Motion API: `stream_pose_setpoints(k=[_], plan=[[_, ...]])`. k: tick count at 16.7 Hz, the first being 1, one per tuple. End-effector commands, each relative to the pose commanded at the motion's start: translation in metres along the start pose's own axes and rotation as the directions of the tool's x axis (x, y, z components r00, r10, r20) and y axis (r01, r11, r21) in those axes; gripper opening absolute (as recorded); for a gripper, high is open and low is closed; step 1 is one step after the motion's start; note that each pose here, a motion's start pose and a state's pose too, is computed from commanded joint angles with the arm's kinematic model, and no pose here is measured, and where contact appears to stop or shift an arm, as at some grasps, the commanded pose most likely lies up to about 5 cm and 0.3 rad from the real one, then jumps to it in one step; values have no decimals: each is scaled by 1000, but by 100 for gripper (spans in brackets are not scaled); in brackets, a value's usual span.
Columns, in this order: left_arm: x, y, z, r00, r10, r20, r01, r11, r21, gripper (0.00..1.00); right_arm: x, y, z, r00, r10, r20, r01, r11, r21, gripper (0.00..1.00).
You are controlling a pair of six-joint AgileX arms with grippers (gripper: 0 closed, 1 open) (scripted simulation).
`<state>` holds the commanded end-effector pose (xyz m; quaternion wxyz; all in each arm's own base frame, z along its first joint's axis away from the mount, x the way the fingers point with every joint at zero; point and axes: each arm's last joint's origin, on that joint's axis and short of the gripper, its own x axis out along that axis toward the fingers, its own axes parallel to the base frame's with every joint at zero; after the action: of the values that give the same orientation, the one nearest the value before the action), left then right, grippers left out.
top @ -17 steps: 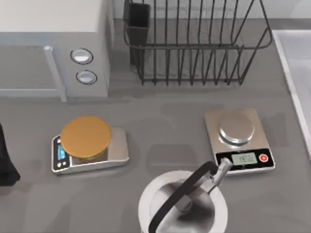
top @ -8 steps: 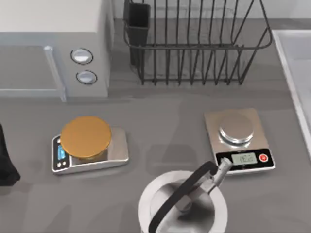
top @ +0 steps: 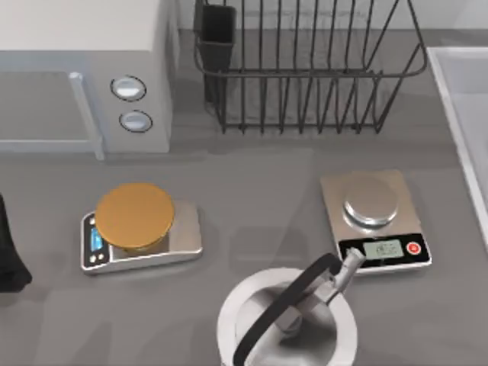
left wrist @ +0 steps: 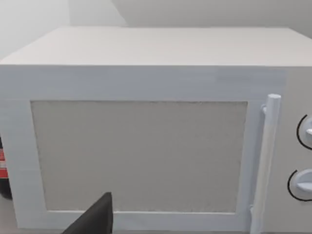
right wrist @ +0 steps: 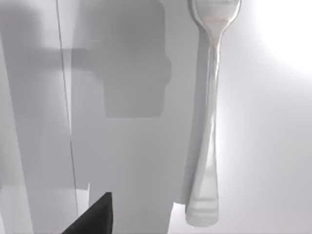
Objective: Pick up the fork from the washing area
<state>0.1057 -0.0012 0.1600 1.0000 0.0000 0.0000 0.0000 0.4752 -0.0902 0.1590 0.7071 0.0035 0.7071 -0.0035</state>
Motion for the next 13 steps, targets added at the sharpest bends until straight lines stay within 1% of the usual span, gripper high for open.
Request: stream_pose_setpoints(k=[2,4,6,11,13], plan=[[0,0,0,1000,0,0,0,1000,0,100,2,3,1,1000,0,-1,0,1000,-6,100],[0,0,0,1000,0,0,0,1000,0,100,15,2,2,1000,1,-5,-1,1000,-5,100],[0,0,0,1000,0,0,0,1000,0,100,41,1,5,1000,1,-5,-1,1000,-4,100],[0,0,0,1000,0,0,0,1000,0,100,121,0,5,1000,-3,14,3,1000,-1,100],[0,0,0,1000,0,0,0,1000,0,100,142,0,1,1000,-1,4,1,1000,0,100]])
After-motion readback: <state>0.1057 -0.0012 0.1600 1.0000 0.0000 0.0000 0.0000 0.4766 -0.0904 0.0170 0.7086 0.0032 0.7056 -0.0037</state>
